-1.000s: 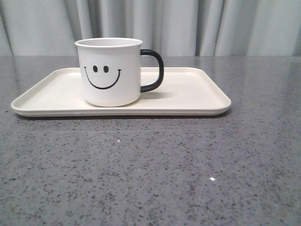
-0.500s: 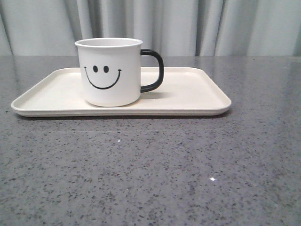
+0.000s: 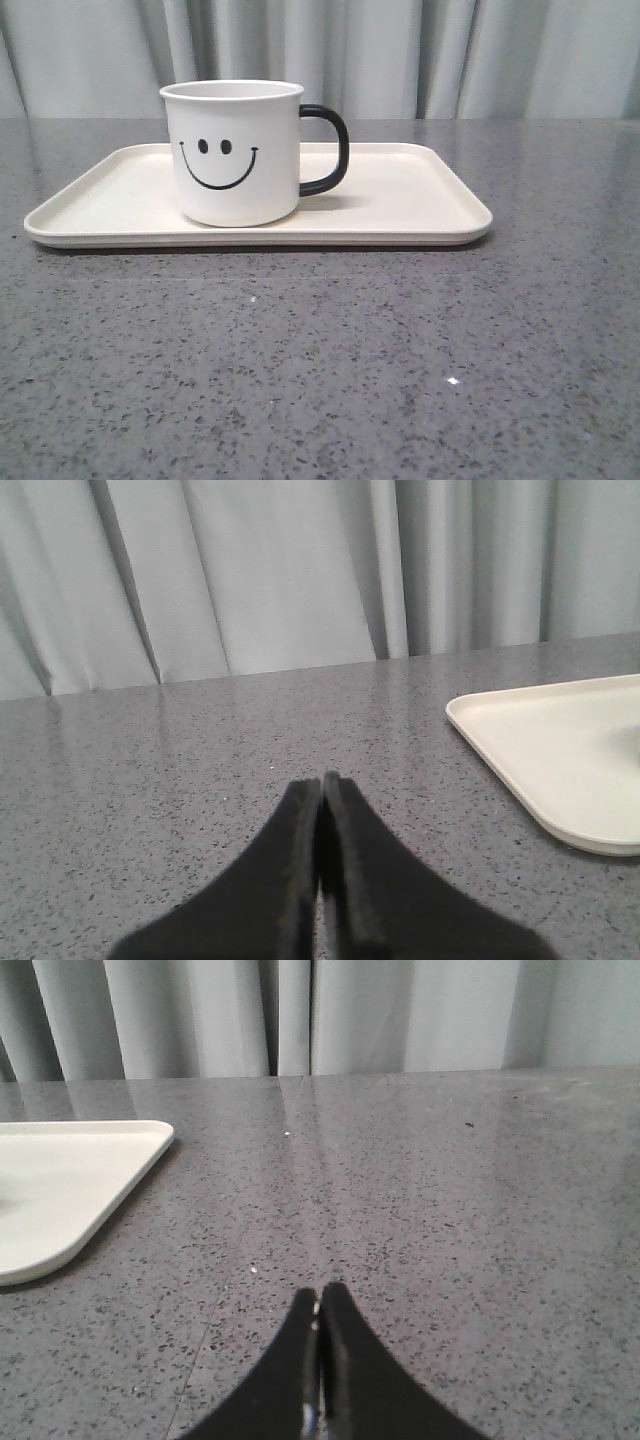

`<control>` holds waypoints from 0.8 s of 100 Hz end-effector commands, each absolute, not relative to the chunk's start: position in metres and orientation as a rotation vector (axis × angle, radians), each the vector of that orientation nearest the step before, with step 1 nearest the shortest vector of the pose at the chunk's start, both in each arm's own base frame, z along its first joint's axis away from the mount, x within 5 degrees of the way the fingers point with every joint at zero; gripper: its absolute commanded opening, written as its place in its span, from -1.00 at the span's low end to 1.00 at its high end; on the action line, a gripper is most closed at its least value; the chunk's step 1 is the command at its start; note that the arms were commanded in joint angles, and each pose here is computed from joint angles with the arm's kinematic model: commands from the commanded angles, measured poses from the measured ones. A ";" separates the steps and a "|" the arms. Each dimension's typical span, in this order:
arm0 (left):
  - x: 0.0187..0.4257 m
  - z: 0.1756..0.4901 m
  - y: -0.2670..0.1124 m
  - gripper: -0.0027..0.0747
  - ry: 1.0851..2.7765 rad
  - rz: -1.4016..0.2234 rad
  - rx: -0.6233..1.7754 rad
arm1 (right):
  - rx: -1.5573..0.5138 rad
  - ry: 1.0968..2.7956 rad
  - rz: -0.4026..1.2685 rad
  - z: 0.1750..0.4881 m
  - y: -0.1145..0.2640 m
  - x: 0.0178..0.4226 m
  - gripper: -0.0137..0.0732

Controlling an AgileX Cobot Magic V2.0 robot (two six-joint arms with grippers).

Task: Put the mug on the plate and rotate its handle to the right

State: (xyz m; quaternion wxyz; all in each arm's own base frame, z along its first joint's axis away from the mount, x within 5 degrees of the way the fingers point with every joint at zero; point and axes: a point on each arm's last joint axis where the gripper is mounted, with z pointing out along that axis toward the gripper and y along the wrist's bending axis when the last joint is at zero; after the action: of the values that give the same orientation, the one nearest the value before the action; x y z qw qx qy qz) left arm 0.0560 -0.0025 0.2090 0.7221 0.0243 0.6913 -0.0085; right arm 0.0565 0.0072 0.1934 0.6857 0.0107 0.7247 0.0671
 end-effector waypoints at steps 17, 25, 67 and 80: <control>0.053 0.214 -0.003 -0.98 1.435 -0.030 0.046 | 0.047 1.535 0.112 0.201 0.003 0.055 -0.84; 0.053 0.214 -0.003 -0.98 1.435 -0.030 0.046 | 0.075 1.537 0.134 0.200 0.003 0.055 -0.84; 0.053 0.214 -0.003 -0.98 1.435 -0.030 0.046 | 0.082 1.543 0.116 0.200 0.001 0.055 -0.84; 0.053 0.214 -0.003 -0.98 1.435 -0.030 0.046 | 0.057 1.544 0.086 0.200 0.001 0.055 -0.84</control>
State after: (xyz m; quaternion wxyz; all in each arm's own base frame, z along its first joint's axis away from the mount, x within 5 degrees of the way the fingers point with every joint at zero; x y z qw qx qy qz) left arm 0.0560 -0.0025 0.2090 0.7221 0.0243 0.6913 -0.0085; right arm 0.0566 0.0024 0.1917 0.6805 0.0320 0.7303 0.0505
